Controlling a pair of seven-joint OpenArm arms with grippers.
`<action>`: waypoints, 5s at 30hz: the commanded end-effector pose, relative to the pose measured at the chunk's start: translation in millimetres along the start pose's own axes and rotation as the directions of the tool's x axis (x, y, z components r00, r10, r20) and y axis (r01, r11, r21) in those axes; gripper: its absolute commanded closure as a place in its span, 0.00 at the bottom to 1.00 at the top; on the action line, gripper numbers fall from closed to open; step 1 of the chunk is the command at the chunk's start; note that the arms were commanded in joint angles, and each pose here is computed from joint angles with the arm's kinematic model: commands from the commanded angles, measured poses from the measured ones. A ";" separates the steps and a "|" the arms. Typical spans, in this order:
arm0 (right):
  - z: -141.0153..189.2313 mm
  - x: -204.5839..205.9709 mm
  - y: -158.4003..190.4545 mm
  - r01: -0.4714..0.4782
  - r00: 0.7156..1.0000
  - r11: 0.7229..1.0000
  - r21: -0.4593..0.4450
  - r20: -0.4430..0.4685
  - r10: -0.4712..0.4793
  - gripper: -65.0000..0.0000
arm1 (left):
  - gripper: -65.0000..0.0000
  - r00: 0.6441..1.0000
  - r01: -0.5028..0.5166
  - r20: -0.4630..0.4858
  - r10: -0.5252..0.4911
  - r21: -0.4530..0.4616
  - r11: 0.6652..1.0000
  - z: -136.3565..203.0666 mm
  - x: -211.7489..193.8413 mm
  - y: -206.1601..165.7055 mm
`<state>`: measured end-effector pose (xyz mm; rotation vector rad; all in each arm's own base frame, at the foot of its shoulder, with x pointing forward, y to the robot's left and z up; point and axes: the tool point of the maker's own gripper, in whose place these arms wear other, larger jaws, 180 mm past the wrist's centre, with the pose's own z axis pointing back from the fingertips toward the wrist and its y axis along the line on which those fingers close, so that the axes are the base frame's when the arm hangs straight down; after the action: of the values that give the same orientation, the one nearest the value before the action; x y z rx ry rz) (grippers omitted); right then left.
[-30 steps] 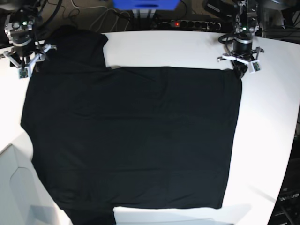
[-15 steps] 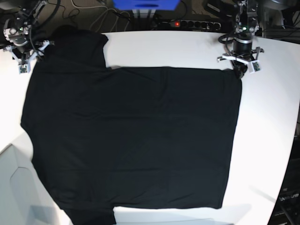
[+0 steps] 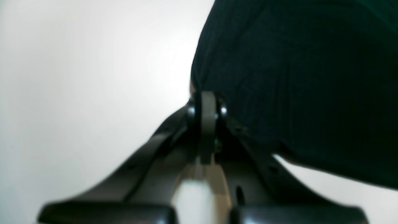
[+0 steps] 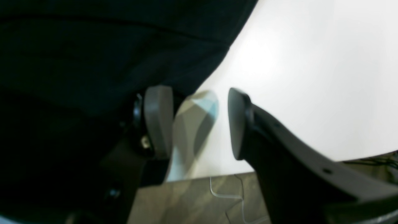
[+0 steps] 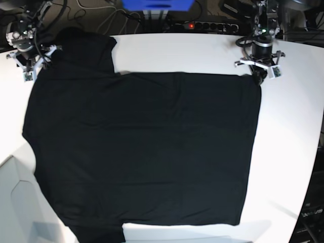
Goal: Fold the T-shirt properly
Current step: 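Grasp the shirt edges with both grippers, then lift the grasped edges and pull them toward the hem with both grippers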
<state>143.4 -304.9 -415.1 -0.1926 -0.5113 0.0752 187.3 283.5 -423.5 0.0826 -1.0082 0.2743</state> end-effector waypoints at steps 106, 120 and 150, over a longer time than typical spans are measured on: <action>42.7 112.2 -23.8 -0.026 0.952 0.990 -0.139 0.297 0.067 1.00 | 1.00 0.973 0.021 0.230 -0.015 -0.025 0.999 25.2 95.5 -12.4; 8.1 198.0 -8.7 -0.068 0.908 0.997 -0.040 0.411 0.079 1.00 | 1.00 0.972 -0.024 0.230 0.040 -0.070 0.997 -23.2 151.2 -36.9; -29.2 252.8 -47.5 -0.001 0.910 1.000 0.017 0.414 -0.006 1.00 | 1.00 0.976 -0.092 0.193 0.099 -0.047 0.995 -68.2 155.9 -29.1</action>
<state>368.4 -321.1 -331.1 -0.1421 -0.8706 0.1007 323.3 291.7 -342.4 0.0075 -1.1609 0.3519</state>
